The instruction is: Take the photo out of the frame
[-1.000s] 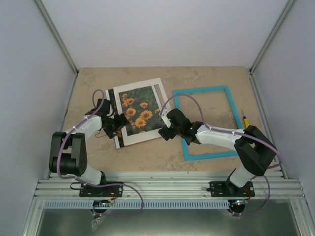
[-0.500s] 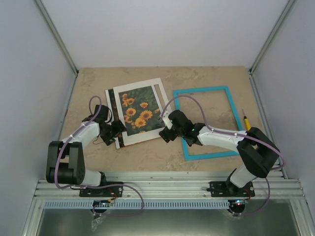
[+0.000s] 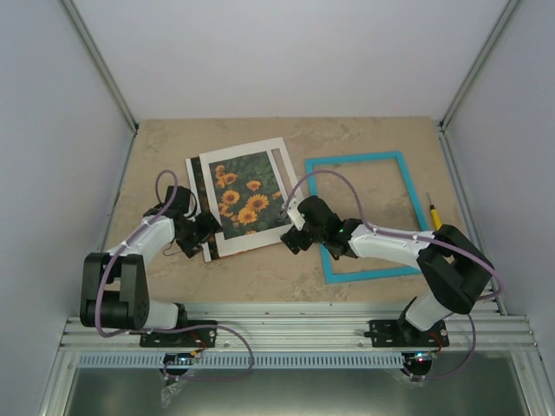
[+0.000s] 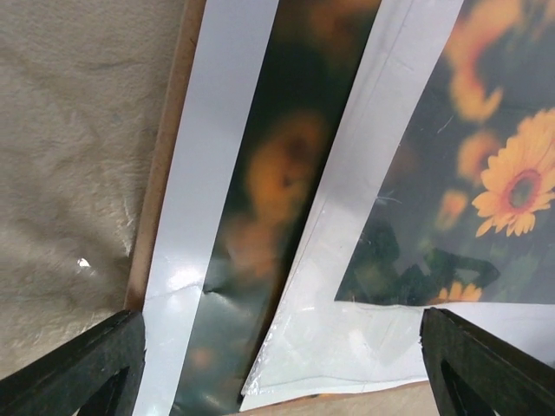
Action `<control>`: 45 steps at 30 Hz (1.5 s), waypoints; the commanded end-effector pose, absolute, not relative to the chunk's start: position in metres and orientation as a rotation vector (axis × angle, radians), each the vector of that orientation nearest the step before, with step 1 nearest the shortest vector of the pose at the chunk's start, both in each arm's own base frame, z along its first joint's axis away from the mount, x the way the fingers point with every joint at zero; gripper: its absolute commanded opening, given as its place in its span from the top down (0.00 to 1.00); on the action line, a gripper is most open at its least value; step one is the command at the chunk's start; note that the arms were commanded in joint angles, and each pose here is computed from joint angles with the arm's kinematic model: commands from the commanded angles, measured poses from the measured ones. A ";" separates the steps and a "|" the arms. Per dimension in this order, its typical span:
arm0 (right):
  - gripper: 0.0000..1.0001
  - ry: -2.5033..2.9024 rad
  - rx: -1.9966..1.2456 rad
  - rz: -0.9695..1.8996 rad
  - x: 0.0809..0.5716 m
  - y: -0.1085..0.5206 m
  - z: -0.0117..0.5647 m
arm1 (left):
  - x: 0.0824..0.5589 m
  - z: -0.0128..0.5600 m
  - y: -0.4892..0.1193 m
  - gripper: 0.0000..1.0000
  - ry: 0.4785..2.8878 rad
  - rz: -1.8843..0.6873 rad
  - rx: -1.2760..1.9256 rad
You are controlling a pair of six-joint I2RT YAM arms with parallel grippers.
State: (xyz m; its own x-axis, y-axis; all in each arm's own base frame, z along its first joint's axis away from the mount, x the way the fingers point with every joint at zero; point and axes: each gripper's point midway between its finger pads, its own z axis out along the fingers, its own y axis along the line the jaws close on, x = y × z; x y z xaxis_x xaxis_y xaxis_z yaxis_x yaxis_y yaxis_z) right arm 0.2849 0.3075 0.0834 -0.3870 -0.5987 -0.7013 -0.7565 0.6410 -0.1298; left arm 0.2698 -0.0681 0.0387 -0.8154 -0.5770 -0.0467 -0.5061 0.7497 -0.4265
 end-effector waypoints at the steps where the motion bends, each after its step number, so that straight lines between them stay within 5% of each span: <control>1: 0.02 2.091 -1.027 0.298 0.286 0.309 0.093 | 0.255 0.039 -0.068 0.12 2.794 -0.595 -0.903; 45: 0.02 2.104 -1.045 0.299 0.284 0.308 0.083 | 0.248 0.034 -0.083 0.26 2.807 -0.601 -0.928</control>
State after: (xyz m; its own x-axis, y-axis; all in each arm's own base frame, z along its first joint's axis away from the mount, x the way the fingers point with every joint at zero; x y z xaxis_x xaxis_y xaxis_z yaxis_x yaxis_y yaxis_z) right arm 0.2842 0.3078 0.0824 -0.3852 -0.5967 -0.7040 -0.7584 0.6393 -0.1269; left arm 0.2417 -0.0743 0.0300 -0.8049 -0.5934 0.0009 -0.5530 0.7494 -0.3641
